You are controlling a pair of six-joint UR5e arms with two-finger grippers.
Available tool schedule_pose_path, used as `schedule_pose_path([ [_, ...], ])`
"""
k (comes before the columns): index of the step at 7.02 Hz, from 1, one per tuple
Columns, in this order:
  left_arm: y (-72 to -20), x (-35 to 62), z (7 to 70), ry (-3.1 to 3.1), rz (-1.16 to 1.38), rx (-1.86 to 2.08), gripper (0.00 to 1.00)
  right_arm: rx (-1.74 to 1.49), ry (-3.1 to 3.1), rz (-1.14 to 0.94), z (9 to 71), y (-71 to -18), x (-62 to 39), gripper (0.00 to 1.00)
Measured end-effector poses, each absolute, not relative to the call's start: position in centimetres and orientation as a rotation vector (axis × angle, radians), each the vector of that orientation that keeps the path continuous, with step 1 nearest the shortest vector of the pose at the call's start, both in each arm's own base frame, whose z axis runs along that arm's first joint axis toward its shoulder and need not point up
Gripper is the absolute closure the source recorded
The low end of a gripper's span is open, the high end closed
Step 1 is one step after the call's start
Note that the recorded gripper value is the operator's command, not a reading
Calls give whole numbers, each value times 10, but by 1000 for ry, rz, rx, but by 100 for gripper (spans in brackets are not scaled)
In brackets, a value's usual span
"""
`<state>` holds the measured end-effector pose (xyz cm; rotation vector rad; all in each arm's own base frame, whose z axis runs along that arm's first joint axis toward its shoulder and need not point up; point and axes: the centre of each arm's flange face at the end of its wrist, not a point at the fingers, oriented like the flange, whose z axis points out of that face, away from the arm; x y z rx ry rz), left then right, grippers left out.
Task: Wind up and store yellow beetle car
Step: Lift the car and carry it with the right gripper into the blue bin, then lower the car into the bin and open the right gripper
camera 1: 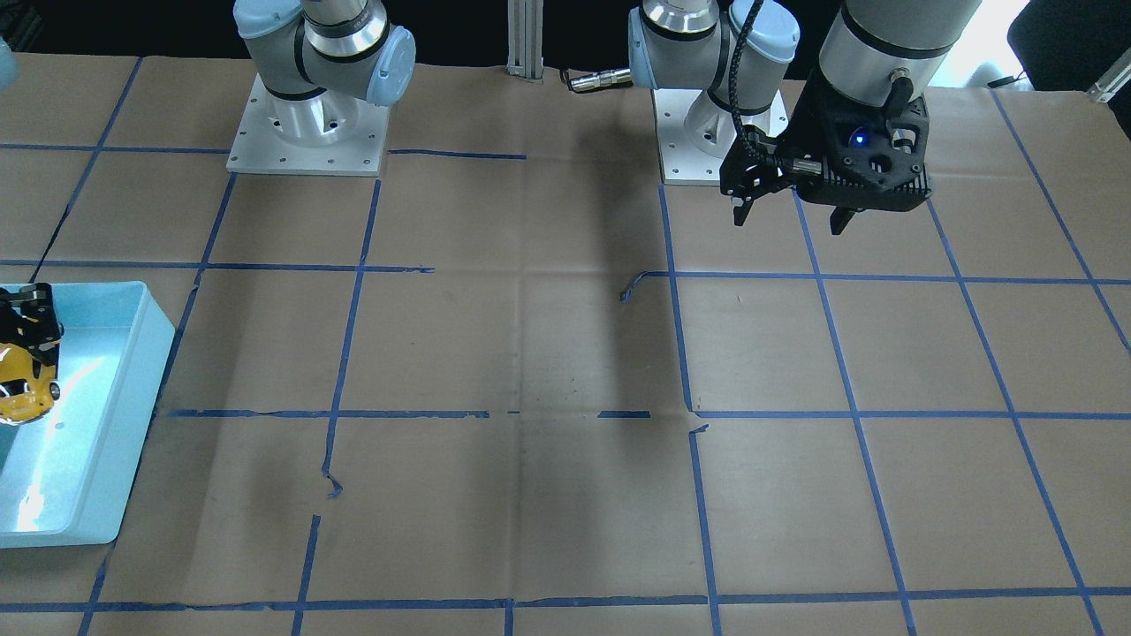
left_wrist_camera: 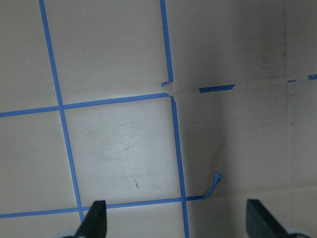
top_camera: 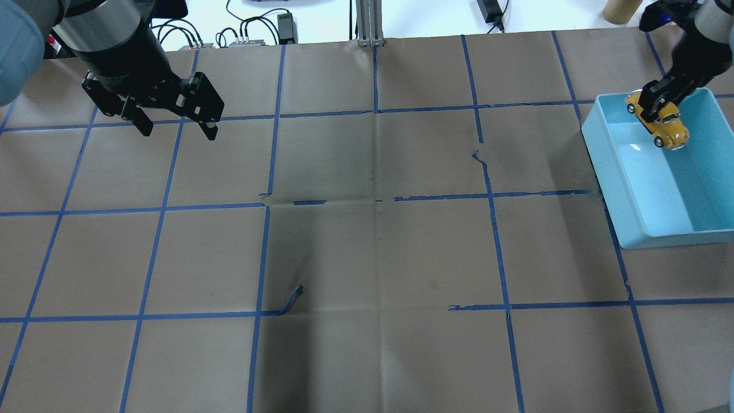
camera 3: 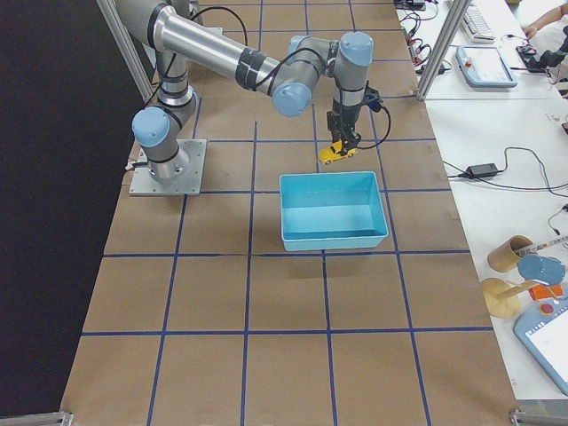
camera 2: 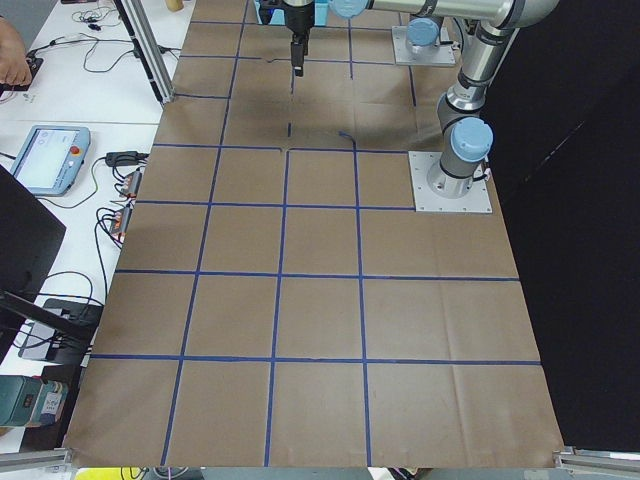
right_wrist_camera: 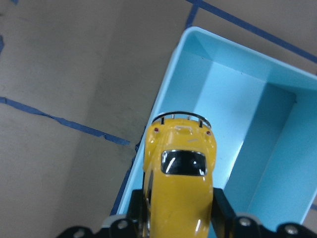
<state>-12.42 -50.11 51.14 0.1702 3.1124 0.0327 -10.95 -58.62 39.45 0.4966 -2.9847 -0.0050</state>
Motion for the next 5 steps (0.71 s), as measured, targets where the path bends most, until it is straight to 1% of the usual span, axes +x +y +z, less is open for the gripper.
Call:
schedule_pose_path([
  [2,-501,-124,513,3114,27,169,0,119,-3035,-18,384,-579,-136,83],
  [3,-499,-123,515,3111,21,168,0,-1,-3050,-29,373,-578,-147,83],
  [5,-497,-119,519,3113,11,156,0,-10,-3073,-21,329,-582,-182,83],
])
